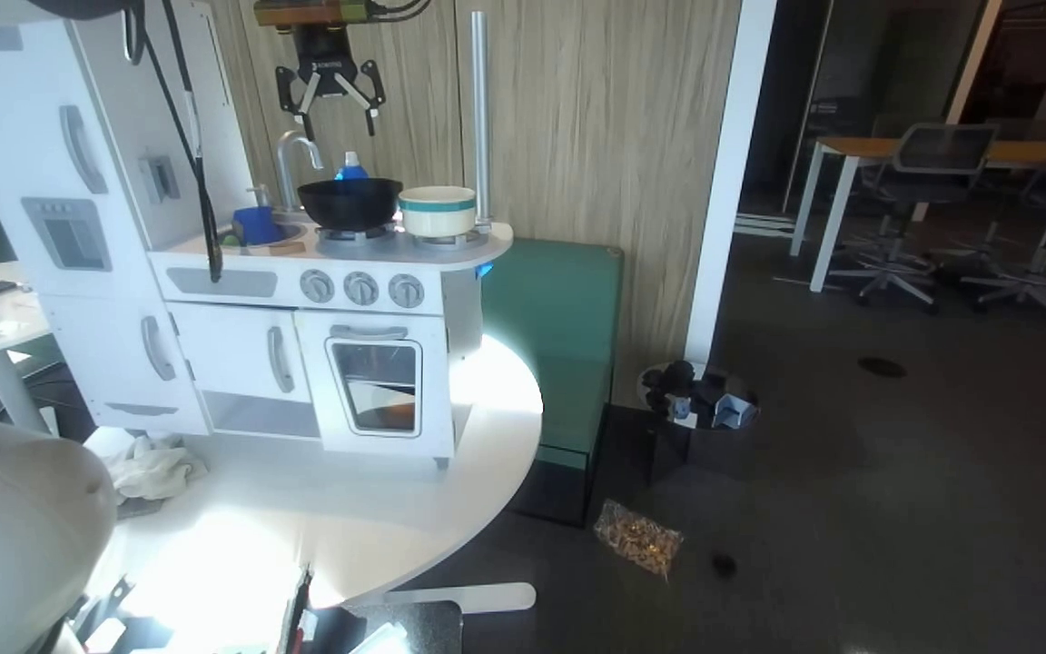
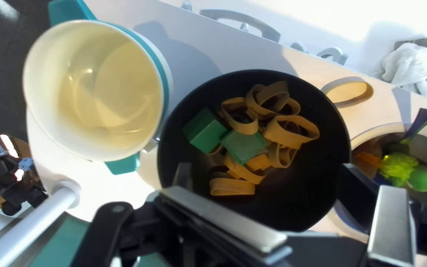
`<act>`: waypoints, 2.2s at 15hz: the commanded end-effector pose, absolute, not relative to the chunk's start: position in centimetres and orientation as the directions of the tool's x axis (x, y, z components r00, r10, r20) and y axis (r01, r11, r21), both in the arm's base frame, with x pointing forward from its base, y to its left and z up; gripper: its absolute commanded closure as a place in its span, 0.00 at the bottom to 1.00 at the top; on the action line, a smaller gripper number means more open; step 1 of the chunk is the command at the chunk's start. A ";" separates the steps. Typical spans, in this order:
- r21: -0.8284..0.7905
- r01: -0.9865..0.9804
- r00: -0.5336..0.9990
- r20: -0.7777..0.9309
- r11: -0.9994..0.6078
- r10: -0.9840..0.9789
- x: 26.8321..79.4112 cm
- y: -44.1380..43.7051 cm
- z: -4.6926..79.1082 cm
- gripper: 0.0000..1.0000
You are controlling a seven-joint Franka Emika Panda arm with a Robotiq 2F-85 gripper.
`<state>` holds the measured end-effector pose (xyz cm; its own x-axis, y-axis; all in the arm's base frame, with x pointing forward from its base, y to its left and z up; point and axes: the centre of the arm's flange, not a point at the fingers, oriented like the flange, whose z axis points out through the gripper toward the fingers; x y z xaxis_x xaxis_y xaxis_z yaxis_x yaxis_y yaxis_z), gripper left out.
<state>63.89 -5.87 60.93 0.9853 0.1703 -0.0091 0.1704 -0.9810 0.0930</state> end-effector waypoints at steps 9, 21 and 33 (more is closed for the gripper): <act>0.018 0.727 0.684 -0.110 -0.687 0.721 61.2 8.4 55.7 0.00; -0.064 0.911 0.396 -0.127 -0.406 0.909 64.0 9.1 48.4 0.00; -0.100 0.932 0.331 -0.157 -0.349 0.930 63.3 10.9 46.1 0.57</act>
